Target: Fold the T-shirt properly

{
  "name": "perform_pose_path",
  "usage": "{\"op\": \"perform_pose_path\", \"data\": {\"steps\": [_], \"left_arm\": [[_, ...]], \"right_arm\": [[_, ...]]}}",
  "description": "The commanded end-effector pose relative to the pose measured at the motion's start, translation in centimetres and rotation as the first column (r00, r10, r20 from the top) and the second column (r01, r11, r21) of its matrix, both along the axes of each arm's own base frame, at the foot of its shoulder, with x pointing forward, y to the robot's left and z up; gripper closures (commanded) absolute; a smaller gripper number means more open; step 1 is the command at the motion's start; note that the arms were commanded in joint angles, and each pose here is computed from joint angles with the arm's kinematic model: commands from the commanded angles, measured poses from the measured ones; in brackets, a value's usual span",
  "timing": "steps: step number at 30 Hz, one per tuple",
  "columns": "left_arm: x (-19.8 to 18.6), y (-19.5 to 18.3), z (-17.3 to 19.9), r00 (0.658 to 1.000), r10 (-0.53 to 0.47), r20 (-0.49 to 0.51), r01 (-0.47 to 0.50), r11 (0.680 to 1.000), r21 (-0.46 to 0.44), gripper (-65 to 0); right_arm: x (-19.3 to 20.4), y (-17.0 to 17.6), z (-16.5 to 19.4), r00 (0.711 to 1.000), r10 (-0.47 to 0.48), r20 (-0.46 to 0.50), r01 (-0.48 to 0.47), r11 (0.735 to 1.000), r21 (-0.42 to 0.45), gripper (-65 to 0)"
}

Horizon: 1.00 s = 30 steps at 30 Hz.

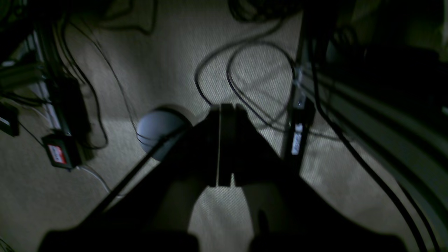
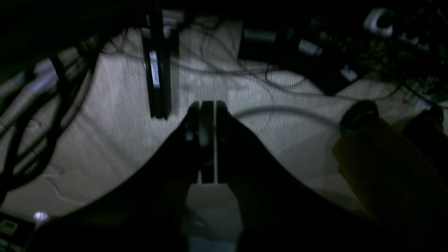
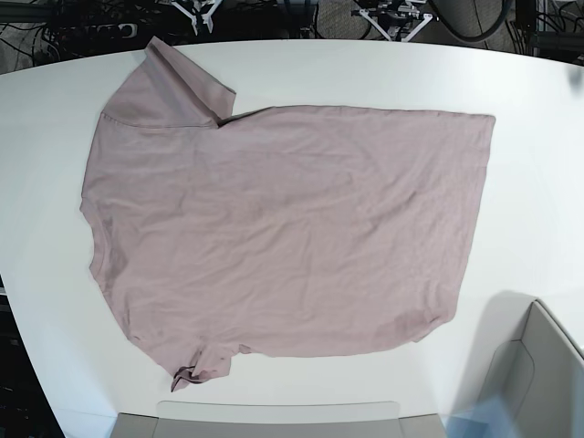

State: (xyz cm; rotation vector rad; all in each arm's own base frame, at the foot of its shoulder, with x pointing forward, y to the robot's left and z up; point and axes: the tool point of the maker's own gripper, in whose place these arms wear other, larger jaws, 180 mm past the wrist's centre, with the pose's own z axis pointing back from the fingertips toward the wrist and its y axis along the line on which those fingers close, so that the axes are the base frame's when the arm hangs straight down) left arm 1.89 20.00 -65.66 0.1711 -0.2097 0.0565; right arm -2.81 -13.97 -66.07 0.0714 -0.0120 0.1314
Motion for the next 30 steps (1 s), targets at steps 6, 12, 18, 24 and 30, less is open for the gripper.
{"op": "perform_pose_path", "data": {"steps": [6,12,18,24,30], "left_arm": [[-0.7,-1.0,0.0,0.999,0.040,0.012,-0.040,0.999,-0.010,-0.2],[-1.0,0.1,1.0,0.989,0.118,0.085,-0.119,0.993,0.012,-0.2],[-0.8,1.4,1.9,0.982,0.128,0.138,-0.134,0.990,0.036,-0.2],[0.7,2.4,3.5,0.971,0.101,0.219,-0.116,0.992,0.058,-0.2],[1.1,2.3,3.9,0.966,0.097,0.239,-0.114,0.992,0.056,-0.3]], "right_arm": [[-0.6,1.4,0.3,1.000,0.001,-0.012,0.000,0.995,0.097,0.0],[-1.8,2.6,0.5,1.000,0.000,-0.027,0.003,0.990,0.143,0.0],[-1.4,4.2,1.5,0.999,0.012,0.030,-0.019,0.972,0.236,0.0],[-2.7,4.6,1.7,1.000,0.015,0.011,-0.017,0.968,0.251,0.0],[-3.2,3.7,1.7,1.000,0.018,0.006,-0.019,0.971,0.239,0.0]]}}
